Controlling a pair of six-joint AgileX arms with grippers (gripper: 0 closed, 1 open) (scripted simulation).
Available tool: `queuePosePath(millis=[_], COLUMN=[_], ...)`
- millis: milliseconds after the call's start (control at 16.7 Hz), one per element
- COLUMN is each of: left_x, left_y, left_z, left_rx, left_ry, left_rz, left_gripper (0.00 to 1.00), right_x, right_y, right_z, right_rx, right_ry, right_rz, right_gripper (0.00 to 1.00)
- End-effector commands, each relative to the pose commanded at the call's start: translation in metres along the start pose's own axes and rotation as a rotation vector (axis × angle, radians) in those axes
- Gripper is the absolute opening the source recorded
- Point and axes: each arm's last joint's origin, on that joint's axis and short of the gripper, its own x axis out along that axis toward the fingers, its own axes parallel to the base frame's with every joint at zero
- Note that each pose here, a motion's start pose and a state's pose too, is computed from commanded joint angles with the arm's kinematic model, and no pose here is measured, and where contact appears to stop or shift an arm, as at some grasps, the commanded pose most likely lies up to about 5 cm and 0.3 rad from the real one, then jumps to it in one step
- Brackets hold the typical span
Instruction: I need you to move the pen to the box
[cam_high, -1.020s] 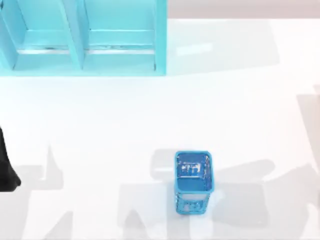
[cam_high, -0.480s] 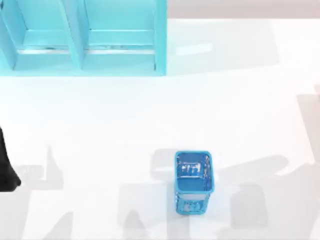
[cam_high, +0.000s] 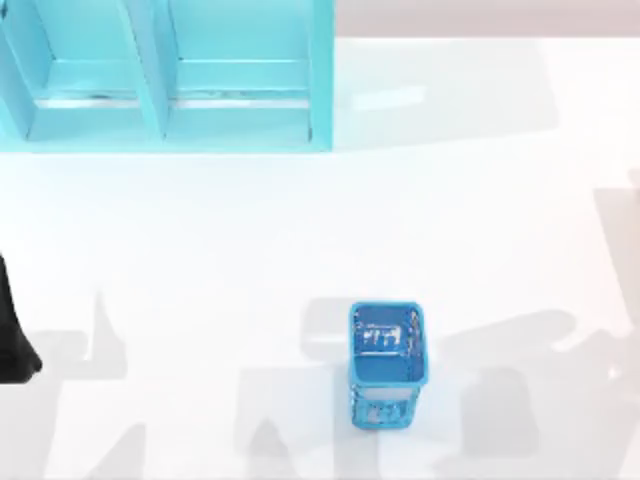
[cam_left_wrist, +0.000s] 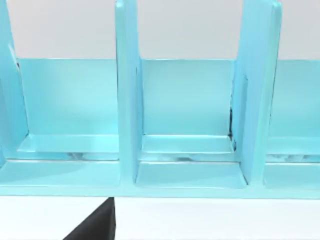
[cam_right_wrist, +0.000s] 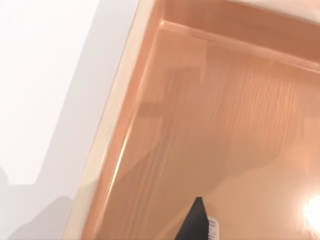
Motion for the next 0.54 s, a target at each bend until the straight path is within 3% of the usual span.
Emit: queuePosePath(millis=[180, 540], left_x=[0.0000, 0.0000], left_y=[0.0000, 0.0000], left_z=[0.0000, 0.0000], left_rx=[0.000, 0.000], left_ry=[0.000, 0.000], left_rz=[0.000, 0.000], left_gripper=[1.00, 1.00], right_x=[0.0000, 0.0000], right_y=[0.0000, 0.0000], right_z=[0.0000, 0.0000], right_rx=[0.000, 0.000], right_ry=[0.000, 0.000], right_rz=[0.000, 0.000], right_gripper=[0.98, 1.00])
